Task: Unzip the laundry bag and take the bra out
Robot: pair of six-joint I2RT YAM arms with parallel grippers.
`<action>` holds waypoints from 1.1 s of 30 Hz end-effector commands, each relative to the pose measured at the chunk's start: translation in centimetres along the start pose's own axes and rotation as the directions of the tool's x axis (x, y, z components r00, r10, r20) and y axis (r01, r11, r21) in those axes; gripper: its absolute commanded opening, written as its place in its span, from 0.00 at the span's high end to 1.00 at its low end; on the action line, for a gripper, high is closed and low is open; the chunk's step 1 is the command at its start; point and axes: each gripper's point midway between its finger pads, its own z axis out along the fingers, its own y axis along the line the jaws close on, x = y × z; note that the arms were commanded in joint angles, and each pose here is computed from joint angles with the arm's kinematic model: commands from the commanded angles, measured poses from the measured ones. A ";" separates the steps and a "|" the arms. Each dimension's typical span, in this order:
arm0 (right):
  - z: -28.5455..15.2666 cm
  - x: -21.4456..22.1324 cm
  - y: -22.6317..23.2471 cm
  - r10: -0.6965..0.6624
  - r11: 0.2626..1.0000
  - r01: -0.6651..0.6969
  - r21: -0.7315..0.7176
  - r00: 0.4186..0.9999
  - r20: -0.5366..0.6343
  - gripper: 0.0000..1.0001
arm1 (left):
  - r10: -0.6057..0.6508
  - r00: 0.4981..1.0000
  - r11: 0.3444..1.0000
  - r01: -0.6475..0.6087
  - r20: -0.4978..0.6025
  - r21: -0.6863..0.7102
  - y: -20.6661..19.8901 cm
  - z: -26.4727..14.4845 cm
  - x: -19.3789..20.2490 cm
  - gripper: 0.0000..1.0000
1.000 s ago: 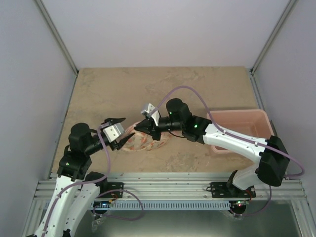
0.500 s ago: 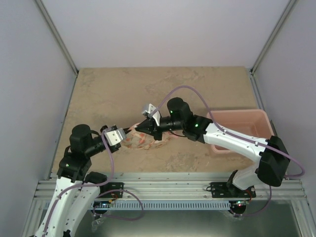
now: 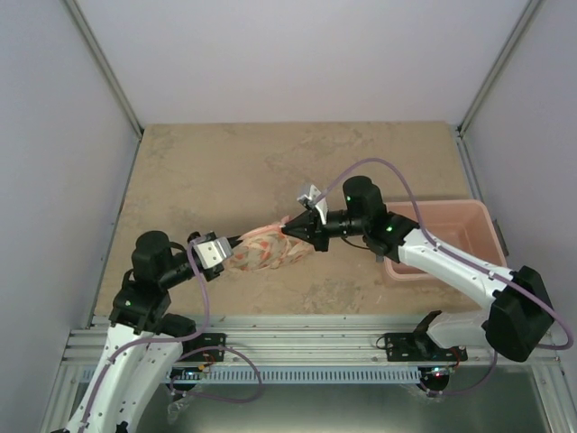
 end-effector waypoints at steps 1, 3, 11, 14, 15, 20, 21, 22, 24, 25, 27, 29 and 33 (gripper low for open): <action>-2.2 0.4 -4.3 0.063 0.983 -0.065 0.170 0.998 0.018 0.99 | -0.034 0.999 0.998 0.033 -0.022 -0.048 0.5 -0.4 0.7 1.00; -2.1 0.2 -4.3 0.065 0.985 -0.068 0.158 0.998 0.022 0.99 | -0.046 0.999 0.998 0.045 -0.025 -0.040 0.2 -0.3 1.0 1.00; 0.7 -1.1 -2.6 0.054 0.995 -0.054 0.084 0.999 0.005 0.99 | -0.010 0.999 0.999 0.011 -0.039 0.033 -1.4 -0.4 1.6 0.78; 2.8 -1.4 -1.5 0.037 0.997 -0.035 0.064 0.999 -0.038 0.99 | 0.011 1.000 0.999 -0.010 -0.019 0.041 -1.4 -0.5 0.9 0.52; 3.3 -1.5 -1.2 0.036 0.997 -0.033 0.064 0.998 -0.047 0.99 | 0.015 1.000 0.999 -0.015 -0.010 0.040 -1.2 -0.6 0.4 0.45; 5.3 -2.1 -0.2 0.096 0.995 -0.092 0.049 0.992 -0.087 0.99 | 0.008 1.000 0.999 -0.009 0.030 0.045 -0.5 -1.0 -1.8 0.29; 5.7 -2.0 0.2 0.109 0.993 -0.105 0.046 0.989 -0.103 1.00 | 0.003 0.999 0.999 -0.005 0.037 0.049 -0.5 -1.0 -2.0 0.27; 6.0 -2.1 0.5 0.118 0.993 -0.113 0.045 0.986 -0.115 1.00 | -0.007 0.999 0.999 0.005 0.038 0.051 -0.4 -0.9 -2.1 0.27; 6.5 -1.9 1.1 0.134 0.991 -0.130 0.038 0.980 -0.148 1.00 | -0.030 0.999 0.999 0.029 0.021 0.041 -0.1 -0.7 -1.8 0.26; 6.6 -2.1 1.4 0.136 0.991 -0.133 0.029 0.979 -0.154 0.99 | -0.034 0.999 0.999 0.034 0.003 0.029 0.2 -0.5 -1.4 0.26; 6.6 -2.2 1.9 0.149 0.989 -0.149 0.012 0.974 -0.169 0.99 | -0.028 0.999 1.000 0.028 -0.043 0.001 0.7 -0.3 -0.3 0.26; 6.6 -2.1 2.3 0.149 0.988 -0.155 -0.012 0.970 -0.192 0.99 | -0.004 0.996 1.000 0.003 -0.091 -0.010 0.8 -0.2 0.8 0.29; 6.6 -1.4 3.9 0.102 0.987 -0.127 -0.095 0.967 -0.232 1.00 | 0.010 0.990 0.999 -0.015 -0.140 -0.034 1.2 -0.2 1.8 0.33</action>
